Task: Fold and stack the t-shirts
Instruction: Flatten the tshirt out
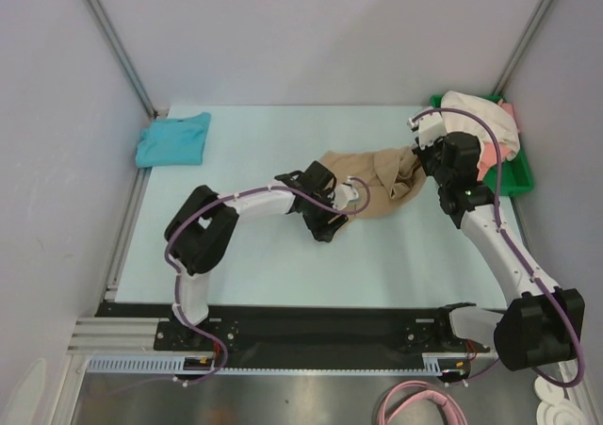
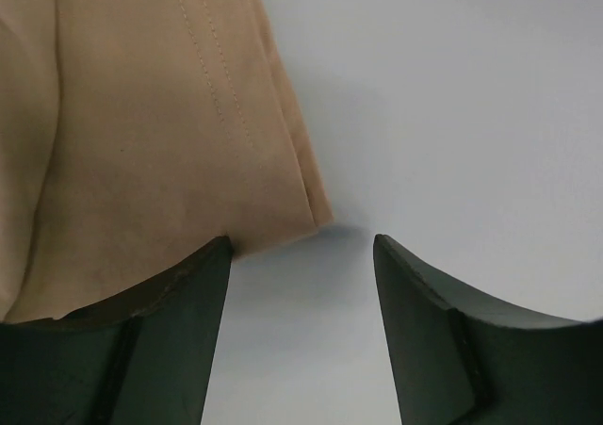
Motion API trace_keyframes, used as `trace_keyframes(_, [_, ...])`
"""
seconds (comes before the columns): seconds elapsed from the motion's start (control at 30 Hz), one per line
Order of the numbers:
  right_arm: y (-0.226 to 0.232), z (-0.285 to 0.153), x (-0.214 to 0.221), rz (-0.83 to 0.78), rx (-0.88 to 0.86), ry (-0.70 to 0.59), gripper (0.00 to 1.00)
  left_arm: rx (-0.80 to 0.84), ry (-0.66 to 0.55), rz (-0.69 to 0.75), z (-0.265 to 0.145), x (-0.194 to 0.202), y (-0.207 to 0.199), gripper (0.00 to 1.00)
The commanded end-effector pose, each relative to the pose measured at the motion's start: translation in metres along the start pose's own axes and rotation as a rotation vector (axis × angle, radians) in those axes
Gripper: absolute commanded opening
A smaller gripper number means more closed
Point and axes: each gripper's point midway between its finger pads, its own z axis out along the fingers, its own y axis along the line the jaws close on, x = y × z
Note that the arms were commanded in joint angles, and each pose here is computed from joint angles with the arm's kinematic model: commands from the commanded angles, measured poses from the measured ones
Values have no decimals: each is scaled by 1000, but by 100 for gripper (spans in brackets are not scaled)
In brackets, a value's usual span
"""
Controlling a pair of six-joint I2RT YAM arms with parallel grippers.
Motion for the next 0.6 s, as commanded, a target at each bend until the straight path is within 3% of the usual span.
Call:
trace_keyframes(0.0, [-7, -1, -16, 32, 23, -67, 0, -90, 12, 36, 2, -16, 11, 67])
trace_keyframes(0.17, [-3, 1, -11, 40, 9, -56, 0, -107, 48, 35, 16, -10, 14, 59])
trace_keyframes(0.4, [1, 4, -11, 46, -1, -71, 0, -128, 34, 59, 13, -21, 14, 60])
trace_keyframes(0.5, [3, 5, -8, 47, -5, -63, 0, -123, 53, 63, 18, -20, 13, 42])
trace_keyframes(0.53, [3, 5, -8, 47, -7, -62, 0, -119, 56, 63, 19, -19, 13, 12])
trace_keyframes(0.57, [3, 5, -8, 47, -8, -61, 0, -119, 65, 58, 19, -16, 13, 0])
